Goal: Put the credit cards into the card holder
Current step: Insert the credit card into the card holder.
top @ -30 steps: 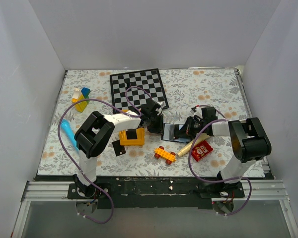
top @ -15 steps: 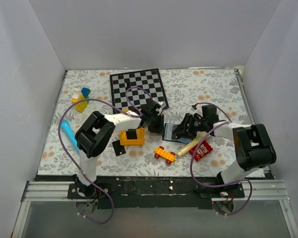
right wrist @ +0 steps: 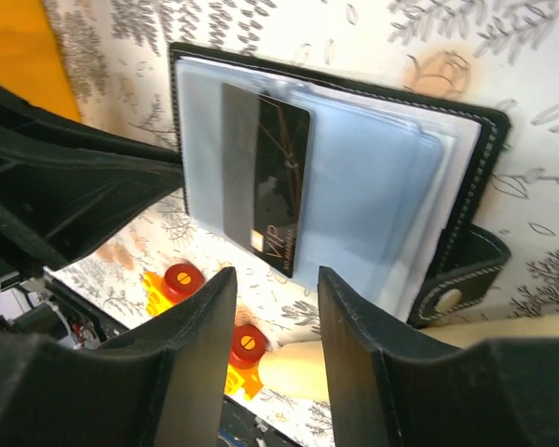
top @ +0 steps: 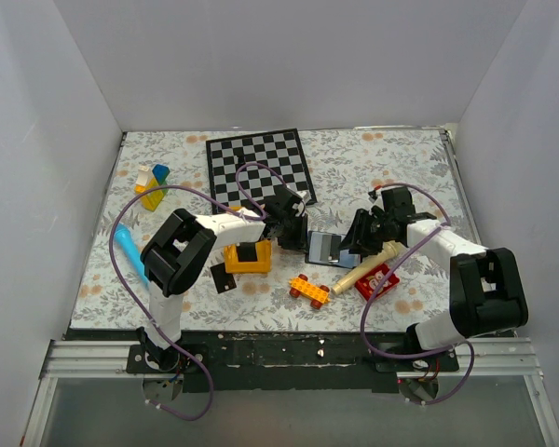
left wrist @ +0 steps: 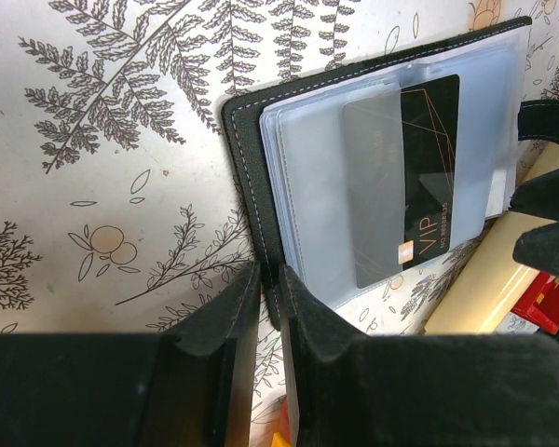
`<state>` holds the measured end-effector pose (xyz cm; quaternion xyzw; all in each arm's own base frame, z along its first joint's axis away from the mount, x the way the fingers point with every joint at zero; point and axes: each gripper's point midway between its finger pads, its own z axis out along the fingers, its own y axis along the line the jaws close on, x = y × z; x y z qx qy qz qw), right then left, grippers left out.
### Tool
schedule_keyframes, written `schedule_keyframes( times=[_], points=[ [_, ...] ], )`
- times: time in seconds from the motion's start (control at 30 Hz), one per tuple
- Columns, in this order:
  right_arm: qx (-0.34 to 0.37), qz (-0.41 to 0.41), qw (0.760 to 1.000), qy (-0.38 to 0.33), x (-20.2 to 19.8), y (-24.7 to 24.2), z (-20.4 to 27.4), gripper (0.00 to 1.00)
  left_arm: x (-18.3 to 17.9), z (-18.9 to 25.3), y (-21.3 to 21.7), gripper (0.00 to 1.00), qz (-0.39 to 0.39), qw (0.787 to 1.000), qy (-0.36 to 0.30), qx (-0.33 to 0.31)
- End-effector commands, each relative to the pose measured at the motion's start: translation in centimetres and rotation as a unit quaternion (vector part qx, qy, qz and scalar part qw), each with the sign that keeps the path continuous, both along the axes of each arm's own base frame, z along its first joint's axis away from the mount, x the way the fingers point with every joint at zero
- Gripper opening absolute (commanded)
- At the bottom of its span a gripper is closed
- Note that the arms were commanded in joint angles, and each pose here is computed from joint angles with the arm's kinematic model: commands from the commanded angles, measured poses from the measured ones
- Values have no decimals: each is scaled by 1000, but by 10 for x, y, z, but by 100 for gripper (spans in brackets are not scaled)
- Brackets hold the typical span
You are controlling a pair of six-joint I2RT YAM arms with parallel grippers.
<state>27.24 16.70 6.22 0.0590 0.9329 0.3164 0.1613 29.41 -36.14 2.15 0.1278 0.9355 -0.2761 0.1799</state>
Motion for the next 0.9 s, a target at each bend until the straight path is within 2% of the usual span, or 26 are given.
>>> schedule_keyframes(
  times=[0.0, 0.13, 0.23, 0.6, 0.87],
  points=[
    [-40, -17, 999, -8, 7, -12, 1, 44, -2, -2, -4, 14, -9, 1000, 2, 1],
    [-34, -18, 999, -6, 12, -9, -2, 12, -2, -3, -2, 14, -8, 1000, 2, 2],
    [-29, -18, 999, -7, 15, -6, -3, 1, -2, -1, -3, 13, -8, 1000, 1, 0],
    [-44, -19, 999, 6, 22, -8, -13, 1, -2, -2, -5, 11, -11, 1000, 2, -2],
    [-84, -7, 996, 14, 24, -10, -21, 1, -2, -3, -6, 9, -12, 1000, 6, -3]
  ],
)
